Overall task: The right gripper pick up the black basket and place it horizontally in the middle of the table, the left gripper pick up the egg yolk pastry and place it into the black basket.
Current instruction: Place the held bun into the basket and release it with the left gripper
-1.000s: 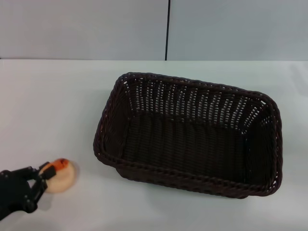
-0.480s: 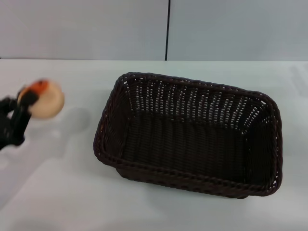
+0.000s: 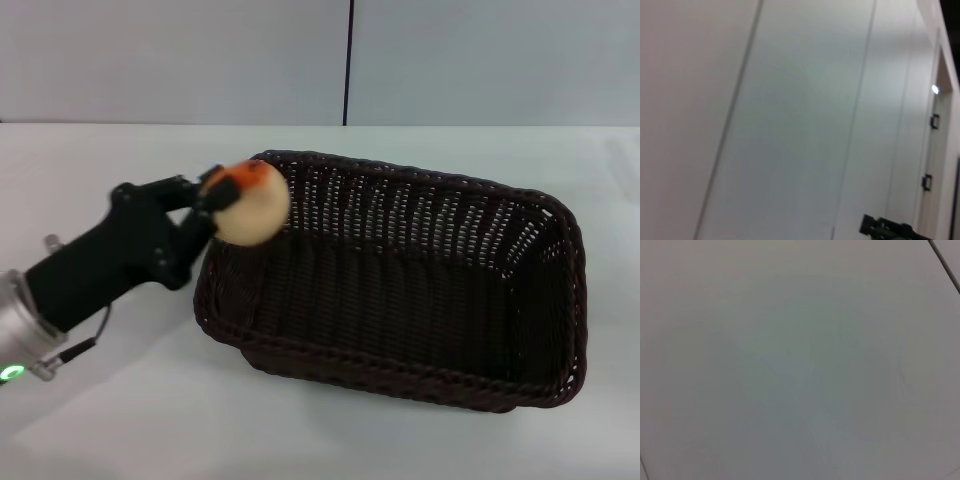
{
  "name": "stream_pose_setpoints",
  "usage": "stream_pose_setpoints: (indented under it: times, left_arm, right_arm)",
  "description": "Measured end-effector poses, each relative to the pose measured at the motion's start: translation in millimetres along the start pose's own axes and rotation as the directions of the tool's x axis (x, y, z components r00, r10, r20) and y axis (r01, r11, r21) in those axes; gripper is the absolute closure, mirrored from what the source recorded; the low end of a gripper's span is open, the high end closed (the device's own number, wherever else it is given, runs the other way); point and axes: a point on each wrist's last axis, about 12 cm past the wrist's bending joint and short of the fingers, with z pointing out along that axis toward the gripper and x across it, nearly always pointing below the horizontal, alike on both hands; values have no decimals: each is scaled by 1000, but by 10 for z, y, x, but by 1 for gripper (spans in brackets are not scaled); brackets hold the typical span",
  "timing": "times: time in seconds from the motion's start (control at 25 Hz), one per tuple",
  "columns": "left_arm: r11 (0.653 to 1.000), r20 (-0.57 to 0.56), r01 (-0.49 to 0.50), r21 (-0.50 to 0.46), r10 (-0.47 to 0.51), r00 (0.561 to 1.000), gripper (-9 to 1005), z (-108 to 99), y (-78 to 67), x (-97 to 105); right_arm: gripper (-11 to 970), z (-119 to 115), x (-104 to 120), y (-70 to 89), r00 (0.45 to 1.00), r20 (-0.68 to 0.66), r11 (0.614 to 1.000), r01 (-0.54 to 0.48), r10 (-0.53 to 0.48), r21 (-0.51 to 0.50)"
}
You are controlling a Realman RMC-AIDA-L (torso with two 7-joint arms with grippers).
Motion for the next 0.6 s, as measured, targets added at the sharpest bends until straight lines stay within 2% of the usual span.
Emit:
stream_pose_setpoints:
  times: [0.08,0.32,0.44,0.52,0.6]
  left_arm:
    - [1000,-7,8,9,-8,1000,942,49,-3,18]
    - [1000,-6,24,12,-24,1000,775,86,-19,41]
    - [1000,6,21,0,-21,1000,581,64,-20,35]
    - [1000,24,11,-20,-11,1000,540,30,-16,23]
    - [996,67,-19,-83,25,997,499,-55,1,-6]
  right_arm:
    - [450,-2,3,2,1000,0,1000,-1,1,0]
    - [450,-8,1,-3,1000,3,1000,-2,2,4]
    - [450,-13,0,-7,1000,5,1000,-4,4,7]
    - [450,-40,-1,-22,1000,18,1000,-13,12,24]
    - [450,-52,0,-28,1000,21,999,-16,15,30]
